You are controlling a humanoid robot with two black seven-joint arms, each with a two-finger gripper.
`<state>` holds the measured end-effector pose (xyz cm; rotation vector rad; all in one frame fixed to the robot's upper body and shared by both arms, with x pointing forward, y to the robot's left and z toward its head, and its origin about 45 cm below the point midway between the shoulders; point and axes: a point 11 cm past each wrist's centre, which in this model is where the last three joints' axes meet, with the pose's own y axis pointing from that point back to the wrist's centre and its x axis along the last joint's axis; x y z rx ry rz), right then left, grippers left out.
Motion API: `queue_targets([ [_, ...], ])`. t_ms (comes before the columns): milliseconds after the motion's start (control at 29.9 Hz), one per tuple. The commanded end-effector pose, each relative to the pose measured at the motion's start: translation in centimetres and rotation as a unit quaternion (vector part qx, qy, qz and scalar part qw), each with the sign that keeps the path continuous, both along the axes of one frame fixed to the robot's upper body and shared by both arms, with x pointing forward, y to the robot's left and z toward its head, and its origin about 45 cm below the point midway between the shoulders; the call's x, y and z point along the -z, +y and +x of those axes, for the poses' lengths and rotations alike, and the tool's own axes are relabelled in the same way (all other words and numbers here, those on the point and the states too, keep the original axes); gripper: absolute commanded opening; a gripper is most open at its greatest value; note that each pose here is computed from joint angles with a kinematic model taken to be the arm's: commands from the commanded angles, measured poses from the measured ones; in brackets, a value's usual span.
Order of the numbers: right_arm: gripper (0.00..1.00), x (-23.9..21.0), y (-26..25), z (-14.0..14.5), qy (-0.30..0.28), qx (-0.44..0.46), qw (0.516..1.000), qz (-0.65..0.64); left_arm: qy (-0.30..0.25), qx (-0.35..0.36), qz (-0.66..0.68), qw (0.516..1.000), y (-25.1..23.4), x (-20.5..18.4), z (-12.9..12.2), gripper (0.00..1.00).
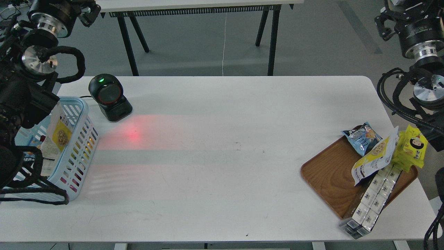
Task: Scan snack and place in basket
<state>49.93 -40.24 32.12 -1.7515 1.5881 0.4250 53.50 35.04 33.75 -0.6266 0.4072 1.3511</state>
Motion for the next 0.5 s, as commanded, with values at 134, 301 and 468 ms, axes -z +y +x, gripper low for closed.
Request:
queue_targets([
  [134, 0.99, 1.1, 0.8, 0.1, 0.015, -0.011, 0.999, 0.047, 0.020, 0.021, -0.057, 0.998, -3.3, 2.8, 0.0, 1.00],
  [301, 0.99, 1.4, 0.2, 0.0, 0.019, -0.002, 0.999, 0.047, 0.022, 0.019, -0.062, 0.998, -3.6, 3.6, -0.2, 1.00],
  [468, 0.99, 1.7, -0.1, 0.0, 0.024, 0.002, 0.999, 0.045, 0.019, 0.020, -0.060, 0.998, -3.7, 3.5, -0.2, 1.00],
])
